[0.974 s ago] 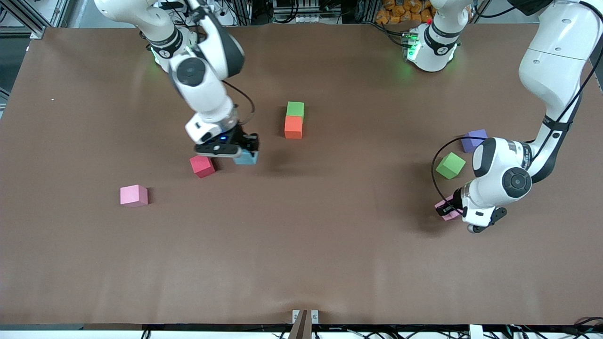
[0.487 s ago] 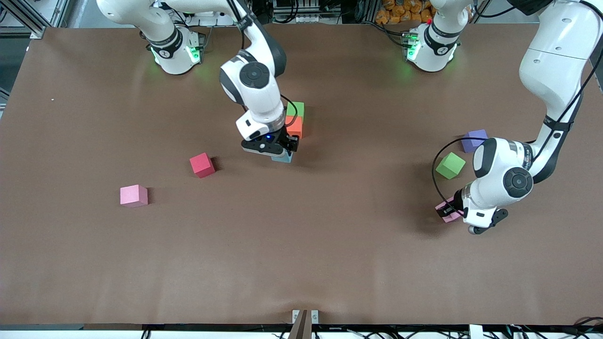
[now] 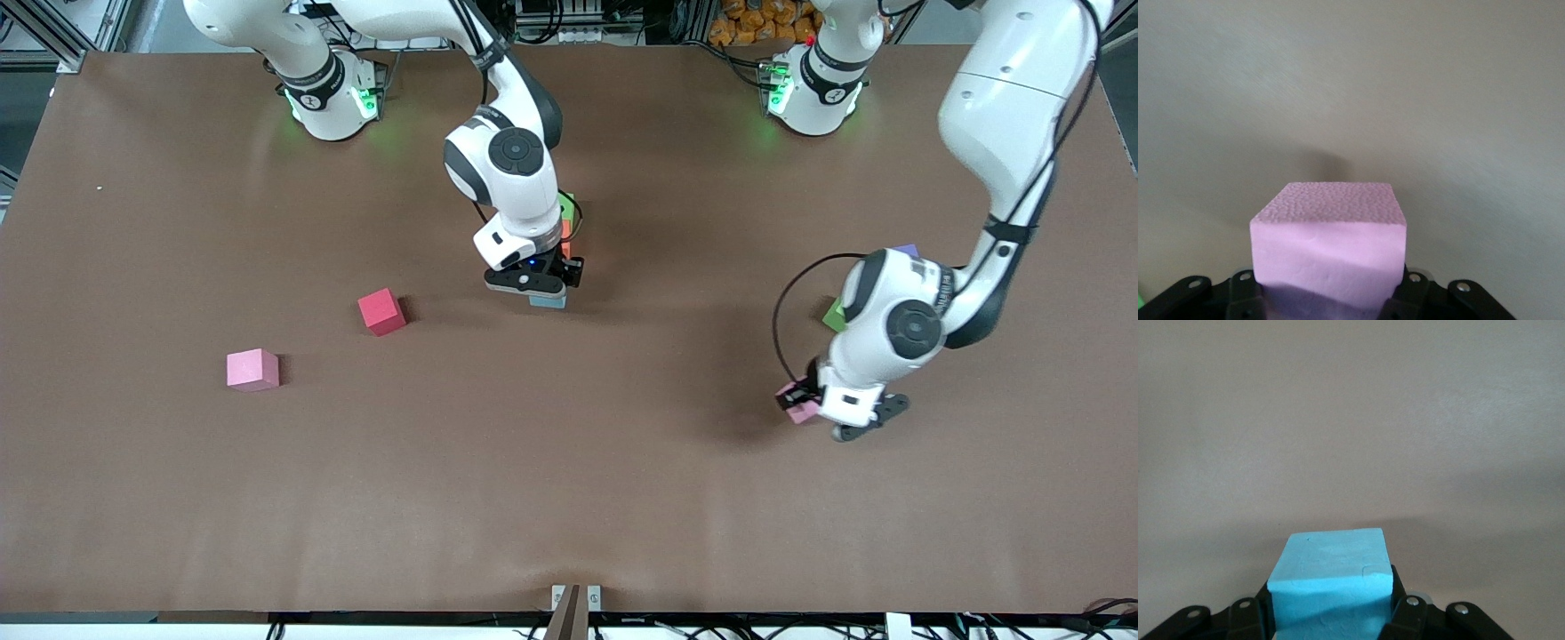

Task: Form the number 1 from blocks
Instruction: 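Open the right gripper and raise it while the left gripper carries pink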

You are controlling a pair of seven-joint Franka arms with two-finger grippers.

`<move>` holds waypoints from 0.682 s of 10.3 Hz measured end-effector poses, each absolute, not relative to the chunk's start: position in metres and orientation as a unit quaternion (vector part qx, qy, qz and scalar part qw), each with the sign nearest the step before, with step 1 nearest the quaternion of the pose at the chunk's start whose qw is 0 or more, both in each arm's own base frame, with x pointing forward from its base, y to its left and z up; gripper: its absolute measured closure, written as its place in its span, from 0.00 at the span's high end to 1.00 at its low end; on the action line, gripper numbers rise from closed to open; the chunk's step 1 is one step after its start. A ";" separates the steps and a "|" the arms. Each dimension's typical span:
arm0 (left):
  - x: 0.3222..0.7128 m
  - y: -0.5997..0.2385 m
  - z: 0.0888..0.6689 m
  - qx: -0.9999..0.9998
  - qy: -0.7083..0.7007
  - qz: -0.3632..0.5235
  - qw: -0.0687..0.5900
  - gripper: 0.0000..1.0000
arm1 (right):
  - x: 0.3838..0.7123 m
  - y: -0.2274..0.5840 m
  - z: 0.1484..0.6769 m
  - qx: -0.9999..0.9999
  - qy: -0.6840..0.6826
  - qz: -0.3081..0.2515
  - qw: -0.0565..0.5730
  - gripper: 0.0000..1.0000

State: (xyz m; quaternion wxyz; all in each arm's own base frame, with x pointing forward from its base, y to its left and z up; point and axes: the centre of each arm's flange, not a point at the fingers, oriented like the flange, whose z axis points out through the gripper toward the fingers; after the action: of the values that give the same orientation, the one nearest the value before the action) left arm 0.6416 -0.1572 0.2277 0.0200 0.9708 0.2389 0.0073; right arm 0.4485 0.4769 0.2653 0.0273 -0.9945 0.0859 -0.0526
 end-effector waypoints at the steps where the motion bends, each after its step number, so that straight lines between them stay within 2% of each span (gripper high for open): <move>1: 0.636 -0.175 0.227 0.970 0.241 0.004 0.018 0.62 | 0.446 0.479 0.260 -0.996 0.071 -0.051 0.023 0.62; 7: 0.619 -0.219 0.225 0.970 0.244 -0.010 0.006 0.62 | 0.441 0.477 0.230 -0.997 0.068 -0.027 0.010 0.62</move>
State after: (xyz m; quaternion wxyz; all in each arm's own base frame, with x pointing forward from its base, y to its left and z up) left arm 0.6191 -0.2185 0.2247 0.0061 0.9698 0.2437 -0.0099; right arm 0.4407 0.4775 0.2302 0.0104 -0.9973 0.0677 -0.0267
